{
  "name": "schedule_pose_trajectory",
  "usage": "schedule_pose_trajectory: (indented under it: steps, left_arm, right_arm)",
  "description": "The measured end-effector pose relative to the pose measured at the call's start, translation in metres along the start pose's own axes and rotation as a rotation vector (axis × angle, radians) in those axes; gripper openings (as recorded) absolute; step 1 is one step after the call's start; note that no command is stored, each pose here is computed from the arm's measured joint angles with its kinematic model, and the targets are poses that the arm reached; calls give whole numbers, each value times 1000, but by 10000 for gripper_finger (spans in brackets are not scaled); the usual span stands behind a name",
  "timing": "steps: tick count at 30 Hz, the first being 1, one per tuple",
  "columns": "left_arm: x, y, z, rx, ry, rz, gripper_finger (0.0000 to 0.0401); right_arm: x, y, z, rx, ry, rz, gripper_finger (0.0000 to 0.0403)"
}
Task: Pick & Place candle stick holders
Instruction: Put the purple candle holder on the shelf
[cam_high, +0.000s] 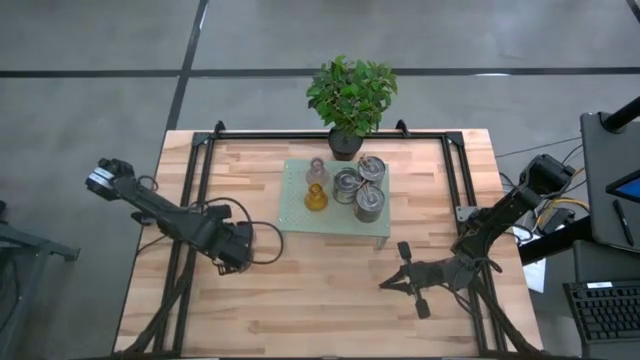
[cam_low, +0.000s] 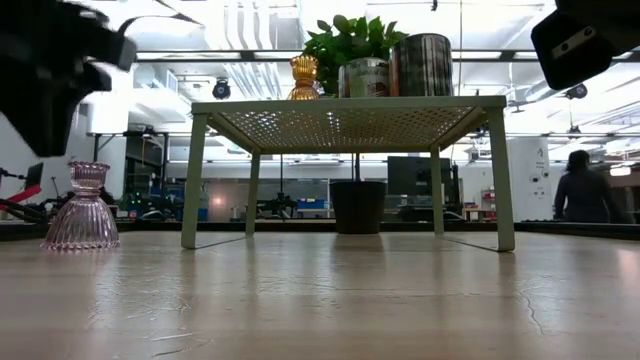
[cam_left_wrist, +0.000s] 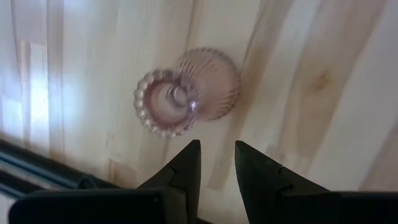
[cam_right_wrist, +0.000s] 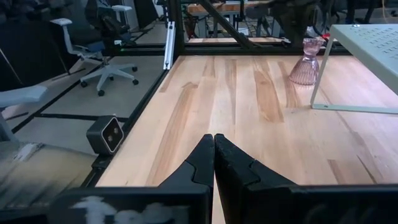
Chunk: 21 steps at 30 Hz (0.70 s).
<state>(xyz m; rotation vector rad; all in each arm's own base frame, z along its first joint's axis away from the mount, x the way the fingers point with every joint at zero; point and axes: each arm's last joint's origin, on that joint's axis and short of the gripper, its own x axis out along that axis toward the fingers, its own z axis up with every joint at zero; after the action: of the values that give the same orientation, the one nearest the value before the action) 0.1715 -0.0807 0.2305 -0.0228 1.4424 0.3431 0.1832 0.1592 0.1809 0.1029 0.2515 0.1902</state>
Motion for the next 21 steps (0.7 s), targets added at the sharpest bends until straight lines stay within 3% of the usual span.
schedule_pose_trajectory:
  steps: [8, 15, 21]
  left_arm:
    - [-17, 1, 11, 12, -142, 60, 94]
    - [3, 3, 3, 25, -100, 111, 94]
    - [21, -1, 1, 24, -130, 90, 94]
  right_arm:
    - [0, 0, 0, 1, 0, -2, 8]
    - [0, 0, 0, 4, 2, -2, 8]
    - [0, -1, -1, 2, 5, -3, 8]
